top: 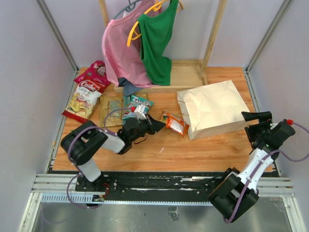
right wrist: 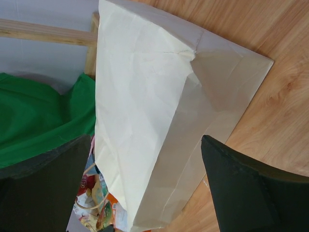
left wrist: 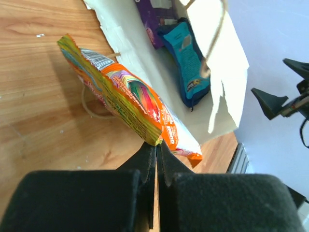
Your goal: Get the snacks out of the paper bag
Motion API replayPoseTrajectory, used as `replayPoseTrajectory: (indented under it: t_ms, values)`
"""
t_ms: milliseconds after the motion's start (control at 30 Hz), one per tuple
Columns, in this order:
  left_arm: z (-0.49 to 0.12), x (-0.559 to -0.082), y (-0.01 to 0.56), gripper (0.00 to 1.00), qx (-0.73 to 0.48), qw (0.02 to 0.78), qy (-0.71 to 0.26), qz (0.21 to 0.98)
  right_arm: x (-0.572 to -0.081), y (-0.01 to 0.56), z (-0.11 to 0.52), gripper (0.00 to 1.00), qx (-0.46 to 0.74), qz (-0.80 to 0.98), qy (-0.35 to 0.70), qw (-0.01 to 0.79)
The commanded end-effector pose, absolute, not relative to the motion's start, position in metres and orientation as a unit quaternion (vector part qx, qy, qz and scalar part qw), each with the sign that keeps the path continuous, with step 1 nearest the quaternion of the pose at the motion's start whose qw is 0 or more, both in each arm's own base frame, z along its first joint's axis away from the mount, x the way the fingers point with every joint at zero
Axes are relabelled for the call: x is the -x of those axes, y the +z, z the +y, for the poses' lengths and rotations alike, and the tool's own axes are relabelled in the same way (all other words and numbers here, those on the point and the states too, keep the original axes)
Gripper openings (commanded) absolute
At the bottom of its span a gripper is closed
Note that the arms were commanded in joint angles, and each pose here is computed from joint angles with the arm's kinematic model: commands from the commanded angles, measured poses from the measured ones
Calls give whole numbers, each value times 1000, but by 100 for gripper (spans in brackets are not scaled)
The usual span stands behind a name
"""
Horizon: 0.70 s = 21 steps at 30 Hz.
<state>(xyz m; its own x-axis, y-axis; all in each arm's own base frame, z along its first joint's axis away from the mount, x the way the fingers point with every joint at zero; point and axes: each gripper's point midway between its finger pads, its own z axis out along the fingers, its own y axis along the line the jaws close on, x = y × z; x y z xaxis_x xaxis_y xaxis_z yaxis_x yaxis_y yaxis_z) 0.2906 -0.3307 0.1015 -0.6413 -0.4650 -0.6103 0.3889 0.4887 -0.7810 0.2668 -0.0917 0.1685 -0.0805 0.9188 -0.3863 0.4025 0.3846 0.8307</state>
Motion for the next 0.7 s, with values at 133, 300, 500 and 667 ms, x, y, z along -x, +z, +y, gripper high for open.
replayPoseTrajectory:
  t_ms: [133,300,500,667]
  values:
    - [-283,-265,132,1,-10,475,-446,759,-271,180,-88,99,-449,699,264,489]
    - [-253,-253,159,1,-19,502,-400,766,-275,197,-85,99,-436,711,242,496]
    - [-217,-245,175,0,-14,500,-318,806,-277,213,-74,99,-412,736,202,497]
    - [-182,-242,162,1,44,454,-216,863,-277,215,-56,99,-390,758,184,489]
